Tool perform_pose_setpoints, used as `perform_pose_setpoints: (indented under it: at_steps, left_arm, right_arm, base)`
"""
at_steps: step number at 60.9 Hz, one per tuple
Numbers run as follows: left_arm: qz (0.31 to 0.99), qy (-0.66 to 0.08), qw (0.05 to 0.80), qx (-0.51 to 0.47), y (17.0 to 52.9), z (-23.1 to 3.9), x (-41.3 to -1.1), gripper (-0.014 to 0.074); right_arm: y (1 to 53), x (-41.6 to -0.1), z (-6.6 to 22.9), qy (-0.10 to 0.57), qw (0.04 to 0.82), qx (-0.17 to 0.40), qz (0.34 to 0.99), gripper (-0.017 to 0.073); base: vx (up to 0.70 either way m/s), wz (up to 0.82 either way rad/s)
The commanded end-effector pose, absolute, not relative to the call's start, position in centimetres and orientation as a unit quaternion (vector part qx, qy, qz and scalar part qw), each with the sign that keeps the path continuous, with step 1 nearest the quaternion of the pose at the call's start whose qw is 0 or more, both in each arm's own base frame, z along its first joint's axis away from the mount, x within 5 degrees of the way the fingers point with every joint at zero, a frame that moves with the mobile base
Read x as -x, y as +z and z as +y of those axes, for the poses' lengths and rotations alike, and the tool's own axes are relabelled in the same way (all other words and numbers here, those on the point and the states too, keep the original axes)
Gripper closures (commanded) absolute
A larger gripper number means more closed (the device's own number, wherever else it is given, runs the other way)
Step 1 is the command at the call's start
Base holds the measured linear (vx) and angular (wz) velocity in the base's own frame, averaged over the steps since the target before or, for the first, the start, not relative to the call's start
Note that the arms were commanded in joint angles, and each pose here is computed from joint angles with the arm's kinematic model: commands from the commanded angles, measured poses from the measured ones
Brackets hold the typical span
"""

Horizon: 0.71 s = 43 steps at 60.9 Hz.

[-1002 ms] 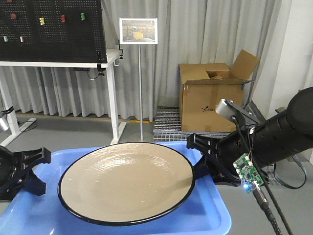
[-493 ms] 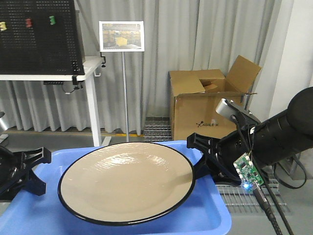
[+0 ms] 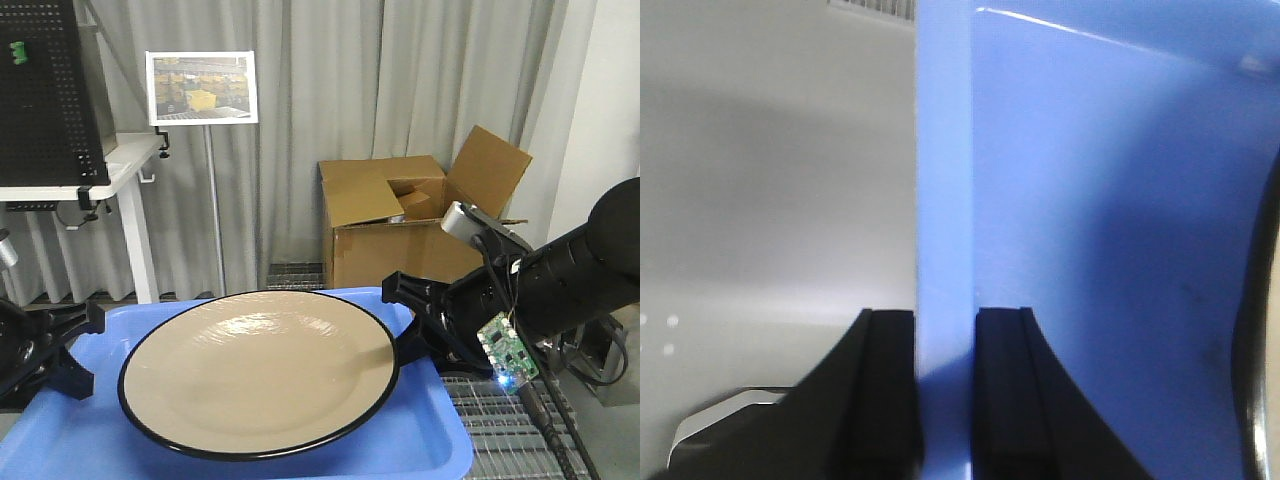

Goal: Place disk in tray to left cabinet
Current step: 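Hold the tray with both grippers while driving past the cardboard box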

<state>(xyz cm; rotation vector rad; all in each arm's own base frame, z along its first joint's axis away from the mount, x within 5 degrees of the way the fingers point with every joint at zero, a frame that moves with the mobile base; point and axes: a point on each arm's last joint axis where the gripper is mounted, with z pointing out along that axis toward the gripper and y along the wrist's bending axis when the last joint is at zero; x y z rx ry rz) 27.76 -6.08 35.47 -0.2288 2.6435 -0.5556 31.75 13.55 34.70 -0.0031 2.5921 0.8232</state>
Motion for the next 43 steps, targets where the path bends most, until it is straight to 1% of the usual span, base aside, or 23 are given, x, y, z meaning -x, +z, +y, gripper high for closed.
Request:
perform_pose_setpoints:
  at_steps: [1,23,43]
  left_arm:
    - [0.917,-0.295,0.252,0.093,38.50,-7.79,-27.06,0.0594]
    - [0.917,-0.295,0.252,0.093,38.50,-7.79,-27.06,0.0594]
    - [0.917,-0.295,0.252,0.093,38.50,-7.79,-27.06,0.0594]
  right_arm:
    - [38.33,-30.54,14.75,0.379,0.241,-0.004,0.893,0.0565]
    - [38.33,-30.54,14.75,0.379,0.241,-0.004,0.893,0.0565]
    - [38.33,-30.54,14.75,0.379,0.241,-0.004,0.893,0.0565]
  base:
    - [0.45,-0.07]
    - [0.41,-0.04]
    - [0.32,-0.10]
